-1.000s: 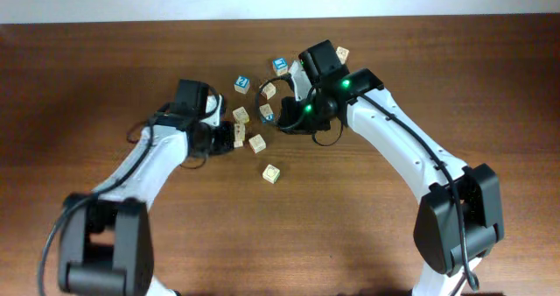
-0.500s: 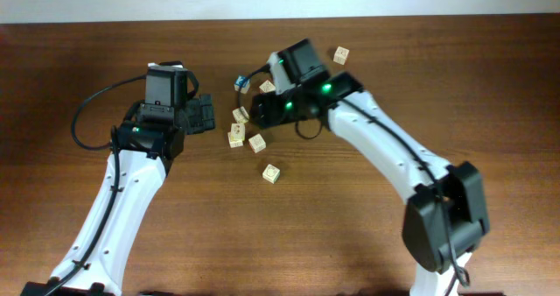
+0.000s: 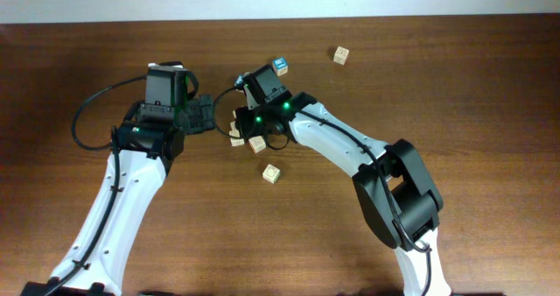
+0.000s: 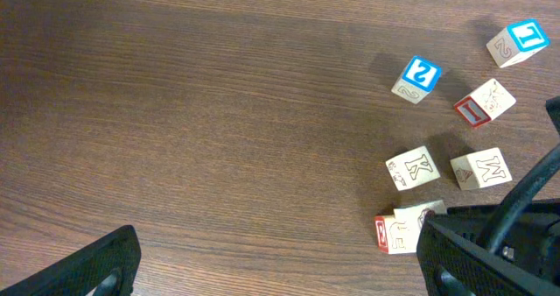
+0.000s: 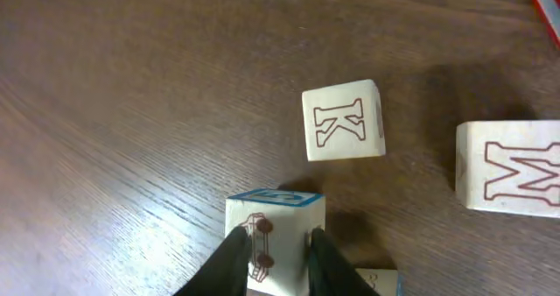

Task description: Rotate 4 blocks

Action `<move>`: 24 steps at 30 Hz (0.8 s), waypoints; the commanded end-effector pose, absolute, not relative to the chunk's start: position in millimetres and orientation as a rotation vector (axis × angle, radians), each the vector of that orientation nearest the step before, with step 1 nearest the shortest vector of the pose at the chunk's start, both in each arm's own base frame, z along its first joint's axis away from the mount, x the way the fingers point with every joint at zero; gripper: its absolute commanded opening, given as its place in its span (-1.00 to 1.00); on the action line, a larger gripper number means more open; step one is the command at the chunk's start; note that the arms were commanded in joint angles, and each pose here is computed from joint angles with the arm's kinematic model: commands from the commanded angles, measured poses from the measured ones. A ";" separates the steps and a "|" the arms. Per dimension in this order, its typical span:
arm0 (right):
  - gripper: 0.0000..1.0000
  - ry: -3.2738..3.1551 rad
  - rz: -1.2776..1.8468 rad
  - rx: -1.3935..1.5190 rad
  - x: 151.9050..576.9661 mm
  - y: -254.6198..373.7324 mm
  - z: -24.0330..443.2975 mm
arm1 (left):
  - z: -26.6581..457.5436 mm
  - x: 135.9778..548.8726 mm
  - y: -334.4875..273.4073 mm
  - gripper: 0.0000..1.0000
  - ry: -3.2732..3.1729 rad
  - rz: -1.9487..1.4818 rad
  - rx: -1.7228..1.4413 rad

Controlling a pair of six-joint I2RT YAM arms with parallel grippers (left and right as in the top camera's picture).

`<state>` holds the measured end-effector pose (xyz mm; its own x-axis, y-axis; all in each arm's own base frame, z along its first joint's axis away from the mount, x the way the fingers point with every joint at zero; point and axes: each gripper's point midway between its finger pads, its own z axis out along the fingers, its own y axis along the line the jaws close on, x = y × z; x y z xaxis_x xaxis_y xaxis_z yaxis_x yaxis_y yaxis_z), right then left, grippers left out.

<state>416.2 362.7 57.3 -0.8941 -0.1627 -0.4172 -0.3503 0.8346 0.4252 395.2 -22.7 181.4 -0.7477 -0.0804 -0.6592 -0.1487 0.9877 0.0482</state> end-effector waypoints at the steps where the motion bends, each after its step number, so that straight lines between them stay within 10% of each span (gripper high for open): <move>1: -0.58 2.678 0.554 -0.314 428.3 337.1 41.2 | 197.7 397.5 -18.6 0.98 2.375 0.134 -0.174; 7: -0.32 2.687 0.541 -0.214 463.6 283.5 47.8 | 197.7 397.5 -18.6 0.98 2.375 0.134 -0.174; 10: 0.06 2.728 0.699 -0.399 443.0 302.8 76.3 | 197.7 397.5 -18.6 0.98 2.375 0.134 -0.174; 17: 0.07 3.018 0.763 -0.434 357.8 325.1 59.1 | 197.7 397.5 -18.6 0.98 2.375 0.133 -0.174; 22: -0.86 3.007 0.681 -0.262 363.4 330.7 35.6 | 197.7 397.5 -18.6 0.98 2.375 0.134 -0.174; 24: -0.92 2.977 0.683 -0.243 366.8 334.9 27.9 | 197.7 397.5 -18.6 0.98 2.375 0.133 -0.174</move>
